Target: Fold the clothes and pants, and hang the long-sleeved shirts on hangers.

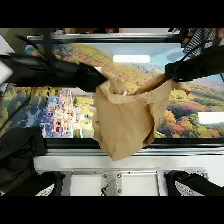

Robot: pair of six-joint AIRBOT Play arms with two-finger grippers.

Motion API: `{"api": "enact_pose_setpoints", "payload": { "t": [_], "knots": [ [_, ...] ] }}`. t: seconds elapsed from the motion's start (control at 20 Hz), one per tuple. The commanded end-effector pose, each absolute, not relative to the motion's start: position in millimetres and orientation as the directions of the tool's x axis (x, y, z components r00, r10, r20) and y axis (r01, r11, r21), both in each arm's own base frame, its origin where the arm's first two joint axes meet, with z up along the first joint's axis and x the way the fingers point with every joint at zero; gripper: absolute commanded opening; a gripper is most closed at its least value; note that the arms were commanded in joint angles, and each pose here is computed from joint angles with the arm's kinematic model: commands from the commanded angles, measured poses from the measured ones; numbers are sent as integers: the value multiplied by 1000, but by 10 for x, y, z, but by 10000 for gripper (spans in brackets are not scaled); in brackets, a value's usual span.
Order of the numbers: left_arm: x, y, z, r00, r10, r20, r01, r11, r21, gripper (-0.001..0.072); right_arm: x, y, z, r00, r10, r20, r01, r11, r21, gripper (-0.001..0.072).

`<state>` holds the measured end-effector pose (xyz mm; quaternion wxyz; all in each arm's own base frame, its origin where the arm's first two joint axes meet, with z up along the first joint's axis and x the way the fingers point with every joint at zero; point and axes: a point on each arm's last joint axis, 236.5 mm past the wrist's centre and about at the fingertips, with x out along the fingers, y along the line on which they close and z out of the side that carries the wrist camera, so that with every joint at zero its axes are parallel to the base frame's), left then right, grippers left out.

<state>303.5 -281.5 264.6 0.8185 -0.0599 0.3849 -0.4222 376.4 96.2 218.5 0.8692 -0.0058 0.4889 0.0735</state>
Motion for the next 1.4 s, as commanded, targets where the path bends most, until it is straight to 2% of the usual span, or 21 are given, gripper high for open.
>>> {"api": "enact_pose_setpoints", "payload": {
  "t": [0.0,0.05,0.1,0.15,0.2,0.25,0.3,0.35,0.6,0.8,0.9,1.35],
  "knots": [
    [3076,-2795,1374,205,-636,-744,466,732,-497,14,4118,749,1183,330,94,-939,-119,991,58,15],
    [2992,-2833,1116,156,-629,-762,438,735,-517,14,4198,824,991,303,116,-946,-121,989,82,43],
    [2897,-2880,894,108,-624,-774,415,736,-535,14,4272,944,844,281,157,-947,-126,984,126,280],
    [2777,-2938,691,58,-614,-787,402,736,-544,14,4329,1032,765,275,190,-943,-127,979,160,592],
    [2686,-2971,520,24,-594,-804,402,742,-537,14,4368,1066,744,280,202,-938,-127,977,173,670],
    [2621,-2997,397,-7,-582,-814,397,745,-536,14,4371,1055,767,288,198,-937,-119,978,171,665],
    [2591,-3008,317,-24,-572,-820,393,749,-534,14,4340,1043,810,290,196,-937,-99,980,174,600],
    [2582,-3012,264,-34,-567,-823,388,752,-533,14,4271,1040,855,279,195,-940,-85,980,178,568],
    [2588,-2987,249,-30,-561,-827,388,756,-527,14,4051,1326,792,236,209,-949,95,967,237,569],
    [2451,-2866,380,18,-582,-813,398,750,-528,14,3998,1919,556,217,240,-946,17,968,250,568],
    [2334,-2754,386,41,-590,-806,382,755,-533,14,4012,2108,392,206,238,-949,40,967,251,569],
    [1954,-2506,224,65,-597,-800,340,767,-545,14,3655,2546,-342,14,161,-987,38,986,162,568]
  ]
}}
